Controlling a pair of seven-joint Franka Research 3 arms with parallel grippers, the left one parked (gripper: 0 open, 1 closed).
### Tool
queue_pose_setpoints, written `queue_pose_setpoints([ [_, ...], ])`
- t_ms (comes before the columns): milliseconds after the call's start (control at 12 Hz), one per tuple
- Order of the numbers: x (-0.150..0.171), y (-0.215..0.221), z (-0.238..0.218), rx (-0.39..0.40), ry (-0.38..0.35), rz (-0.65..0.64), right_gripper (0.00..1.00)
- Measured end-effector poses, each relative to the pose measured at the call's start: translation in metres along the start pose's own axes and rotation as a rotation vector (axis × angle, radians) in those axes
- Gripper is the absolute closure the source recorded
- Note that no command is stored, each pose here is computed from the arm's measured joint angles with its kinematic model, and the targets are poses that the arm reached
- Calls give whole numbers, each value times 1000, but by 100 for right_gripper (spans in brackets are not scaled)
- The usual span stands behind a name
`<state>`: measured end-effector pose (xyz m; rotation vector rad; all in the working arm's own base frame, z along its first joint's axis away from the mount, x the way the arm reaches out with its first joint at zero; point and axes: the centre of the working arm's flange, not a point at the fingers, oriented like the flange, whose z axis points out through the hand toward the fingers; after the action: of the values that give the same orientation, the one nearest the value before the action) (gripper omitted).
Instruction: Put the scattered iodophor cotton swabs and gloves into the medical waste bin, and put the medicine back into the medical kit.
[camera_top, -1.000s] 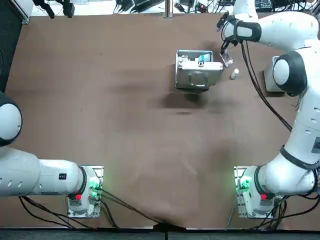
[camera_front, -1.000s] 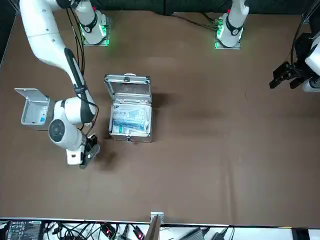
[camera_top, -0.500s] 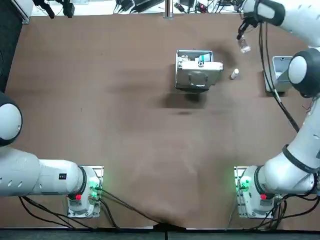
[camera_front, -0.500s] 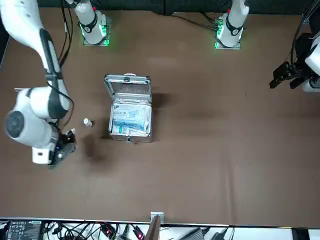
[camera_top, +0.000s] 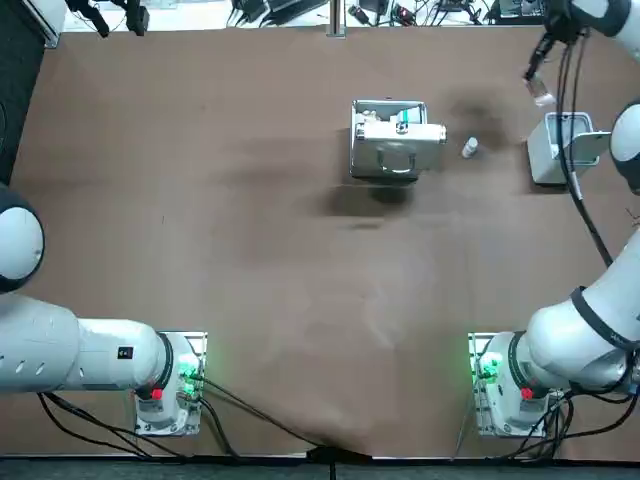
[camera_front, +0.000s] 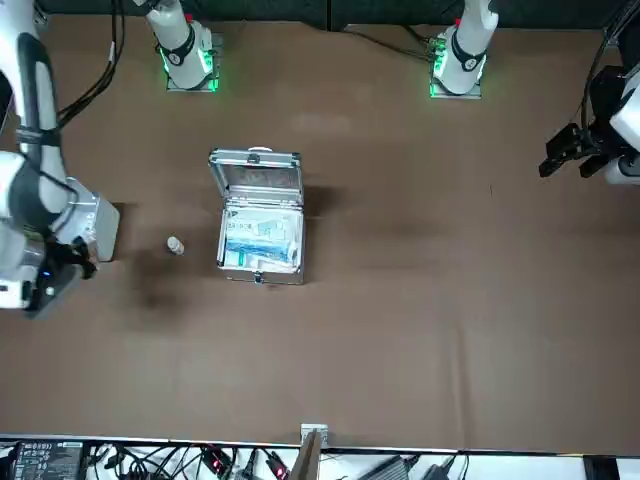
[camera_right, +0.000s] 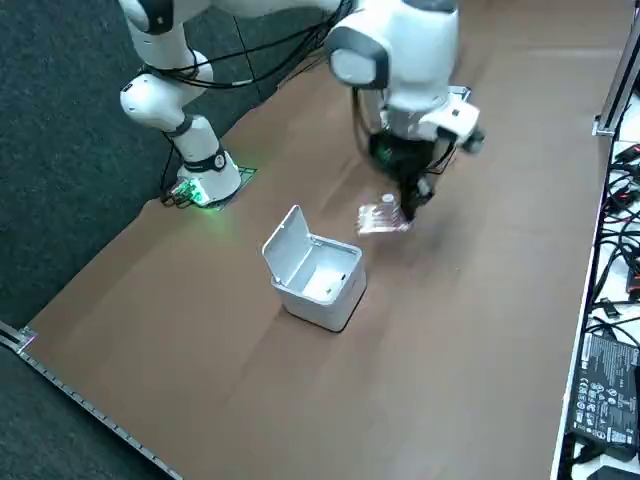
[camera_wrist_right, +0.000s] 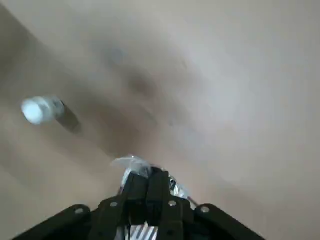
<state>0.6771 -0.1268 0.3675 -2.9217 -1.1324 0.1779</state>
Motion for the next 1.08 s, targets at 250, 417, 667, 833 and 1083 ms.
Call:
queue_pose_setpoints([
  [250,-67,40,11,28,-38,-1,99],
  [417,-102,57,25,58,-53,1,98],
  [667,-132,62,54,119,-75,6,97],
  [833,-135,59,68,146,-89,3,94],
  [1083,-134,50,72,198,-115,-6,52],
])
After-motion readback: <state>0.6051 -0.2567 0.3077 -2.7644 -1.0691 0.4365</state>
